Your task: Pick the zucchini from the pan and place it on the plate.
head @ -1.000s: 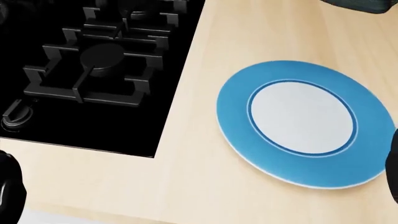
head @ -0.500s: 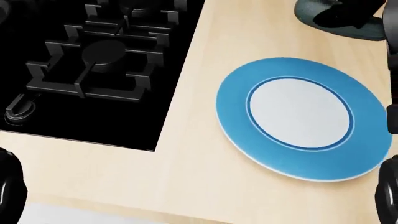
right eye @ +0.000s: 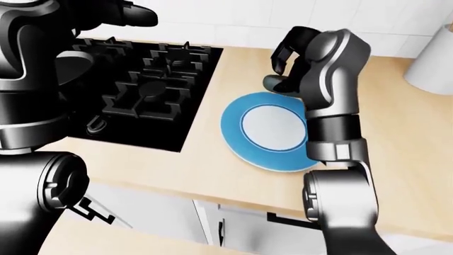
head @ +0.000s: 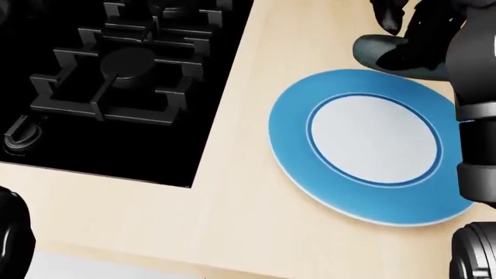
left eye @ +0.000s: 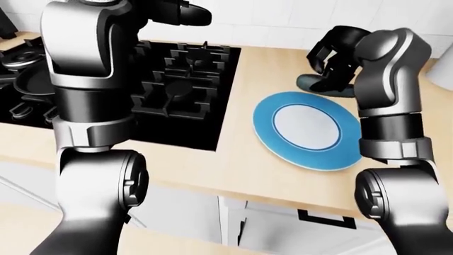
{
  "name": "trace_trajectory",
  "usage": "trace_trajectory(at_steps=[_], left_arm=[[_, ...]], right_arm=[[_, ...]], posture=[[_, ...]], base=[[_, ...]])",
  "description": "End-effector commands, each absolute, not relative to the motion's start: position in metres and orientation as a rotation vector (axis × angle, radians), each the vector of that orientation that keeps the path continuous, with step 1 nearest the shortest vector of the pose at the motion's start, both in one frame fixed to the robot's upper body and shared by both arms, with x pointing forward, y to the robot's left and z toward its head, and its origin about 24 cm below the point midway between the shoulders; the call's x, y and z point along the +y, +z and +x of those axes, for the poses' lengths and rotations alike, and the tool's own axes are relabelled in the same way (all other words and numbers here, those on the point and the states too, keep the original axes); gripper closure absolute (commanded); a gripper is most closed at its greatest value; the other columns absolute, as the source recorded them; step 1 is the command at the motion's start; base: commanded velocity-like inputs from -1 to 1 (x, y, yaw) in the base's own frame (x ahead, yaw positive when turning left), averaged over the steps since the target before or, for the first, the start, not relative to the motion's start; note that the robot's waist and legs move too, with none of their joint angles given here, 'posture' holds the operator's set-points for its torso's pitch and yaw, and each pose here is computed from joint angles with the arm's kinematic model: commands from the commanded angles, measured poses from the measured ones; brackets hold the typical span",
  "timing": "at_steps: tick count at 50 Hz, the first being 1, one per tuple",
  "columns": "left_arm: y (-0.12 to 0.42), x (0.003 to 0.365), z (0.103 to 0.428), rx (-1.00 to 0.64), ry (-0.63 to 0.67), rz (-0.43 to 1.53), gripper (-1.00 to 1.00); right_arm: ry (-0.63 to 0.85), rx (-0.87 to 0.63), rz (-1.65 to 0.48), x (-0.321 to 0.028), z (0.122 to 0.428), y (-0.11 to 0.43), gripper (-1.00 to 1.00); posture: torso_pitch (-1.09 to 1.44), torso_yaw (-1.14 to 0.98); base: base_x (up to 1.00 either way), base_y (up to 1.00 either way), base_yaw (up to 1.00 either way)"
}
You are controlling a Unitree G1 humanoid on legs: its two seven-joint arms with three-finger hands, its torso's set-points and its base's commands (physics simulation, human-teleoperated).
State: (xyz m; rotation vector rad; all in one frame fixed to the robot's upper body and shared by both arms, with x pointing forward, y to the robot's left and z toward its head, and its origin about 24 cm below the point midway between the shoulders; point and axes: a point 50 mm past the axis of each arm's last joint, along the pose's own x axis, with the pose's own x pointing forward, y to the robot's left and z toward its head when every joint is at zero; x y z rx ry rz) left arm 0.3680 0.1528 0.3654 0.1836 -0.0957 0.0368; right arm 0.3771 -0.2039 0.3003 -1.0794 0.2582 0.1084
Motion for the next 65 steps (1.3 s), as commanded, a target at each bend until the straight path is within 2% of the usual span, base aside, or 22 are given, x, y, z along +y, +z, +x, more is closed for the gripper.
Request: trace_trajectory(at_steps=[1,15,28,39,52,65], left_arm=[[0.388,0.152,0.358,-0.197,0.043,0.183,-1.00],[0.388,0.154,0.358,-0.195,0.044,0.184,-1.00],[0.389,0.153,0.358,-0.197,0.044,0.184,-1.00],[0.389,0.153,0.357,-0.197,0.044,0.184,-1.00],[0.388,0.155,0.357,-0.196,0.049,0.181,-1.00],[0.388,0.155,0.357,-0.196,0.049,0.181,-1.00]], right_arm=[[0.061,0.177,-1.100,-0.202,0.369,0.324,1.00],[0.080,0.188,-1.110,-0.199,0.352,0.320,1.00],[0.119,0.147,-1.148,-0.175,0.343,0.329,1.00],[0.150,0.168,-1.177,-0.168,0.332,0.321,1.00],[0.190,0.171,-1.194,-0.156,0.327,0.312,1.00],[0.190,0.220,-1.205,-0.161,0.327,0.300,1.00]], posture=[[0.00,0.00],[0.00,0.00],[0.00,0.00],[0.00,0.00],[0.00,0.00],[0.00,0.00]], base=[[0.00,0.00,0.00],[0.00,0.00,0.00],[0.00,0.00,0.00],[0.00,0.00,0.00],[0.00,0.00,0.00],[0.00,0.00,0.00]])
